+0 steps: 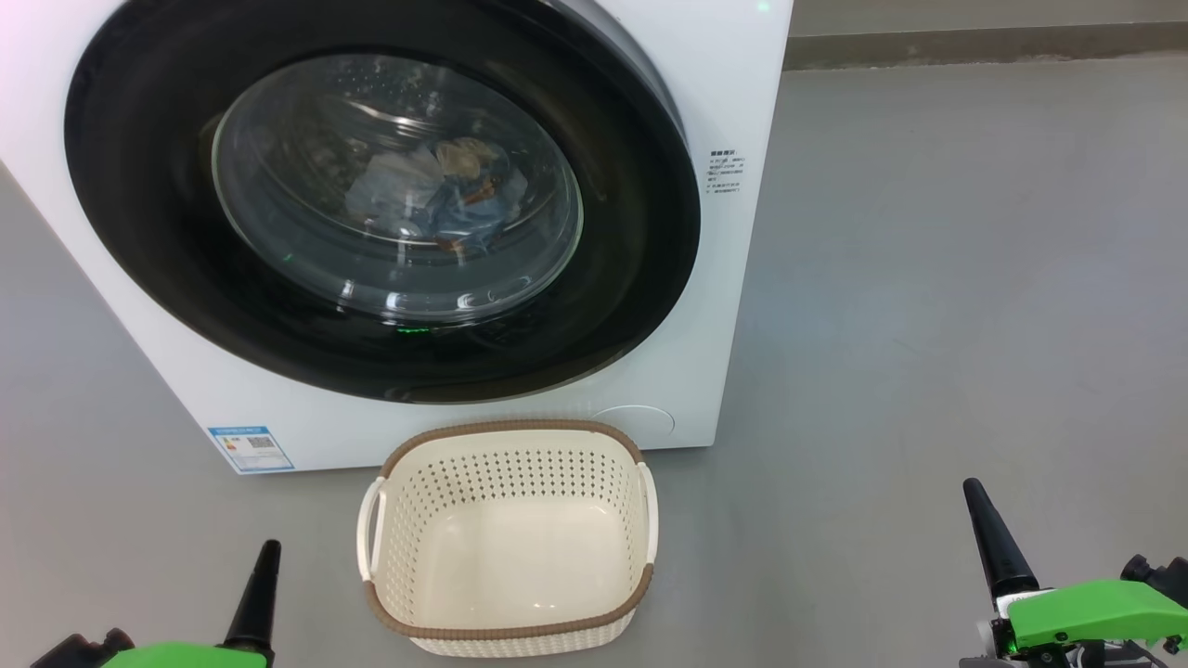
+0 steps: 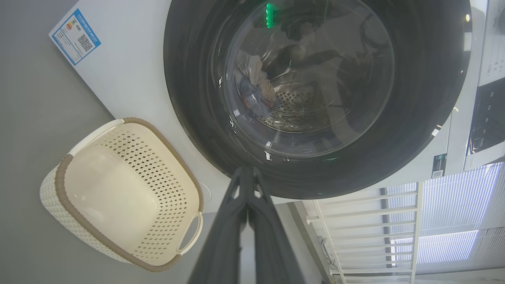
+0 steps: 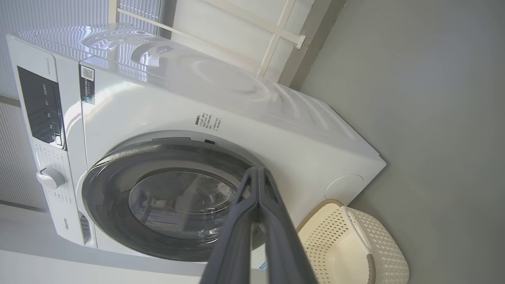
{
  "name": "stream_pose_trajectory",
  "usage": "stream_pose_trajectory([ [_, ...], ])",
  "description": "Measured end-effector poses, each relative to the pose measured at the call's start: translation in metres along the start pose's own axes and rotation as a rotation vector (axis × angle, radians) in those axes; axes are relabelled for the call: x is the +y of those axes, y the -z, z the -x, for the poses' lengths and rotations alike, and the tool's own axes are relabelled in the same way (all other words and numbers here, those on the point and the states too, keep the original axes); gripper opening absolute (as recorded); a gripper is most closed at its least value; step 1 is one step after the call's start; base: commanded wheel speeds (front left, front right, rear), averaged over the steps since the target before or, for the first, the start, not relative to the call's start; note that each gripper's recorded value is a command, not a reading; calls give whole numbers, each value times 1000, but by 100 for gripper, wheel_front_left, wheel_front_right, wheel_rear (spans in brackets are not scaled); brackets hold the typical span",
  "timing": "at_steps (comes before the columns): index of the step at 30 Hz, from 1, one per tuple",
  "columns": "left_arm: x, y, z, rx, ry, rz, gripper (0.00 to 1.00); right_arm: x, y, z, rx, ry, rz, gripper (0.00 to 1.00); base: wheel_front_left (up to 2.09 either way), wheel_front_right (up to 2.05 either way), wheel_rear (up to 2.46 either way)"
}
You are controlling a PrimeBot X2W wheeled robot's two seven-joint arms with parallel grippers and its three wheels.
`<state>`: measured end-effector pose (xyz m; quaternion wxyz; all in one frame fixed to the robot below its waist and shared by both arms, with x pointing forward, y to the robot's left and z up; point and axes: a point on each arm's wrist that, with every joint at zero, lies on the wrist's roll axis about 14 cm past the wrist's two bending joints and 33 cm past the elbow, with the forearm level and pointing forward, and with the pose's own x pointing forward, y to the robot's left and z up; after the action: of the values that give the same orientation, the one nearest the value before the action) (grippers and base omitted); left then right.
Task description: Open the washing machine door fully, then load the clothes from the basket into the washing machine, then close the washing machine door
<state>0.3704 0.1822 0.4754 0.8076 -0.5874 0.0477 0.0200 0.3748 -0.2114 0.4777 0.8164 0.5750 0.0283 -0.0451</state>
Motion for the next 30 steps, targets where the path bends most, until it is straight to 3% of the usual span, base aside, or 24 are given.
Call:
stream_pose_trajectory([
  [30, -5, -7, -5, -2, 24, 288, 0, 5, 1, -1, 4, -23, -313, 0, 0, 0, 0],
])
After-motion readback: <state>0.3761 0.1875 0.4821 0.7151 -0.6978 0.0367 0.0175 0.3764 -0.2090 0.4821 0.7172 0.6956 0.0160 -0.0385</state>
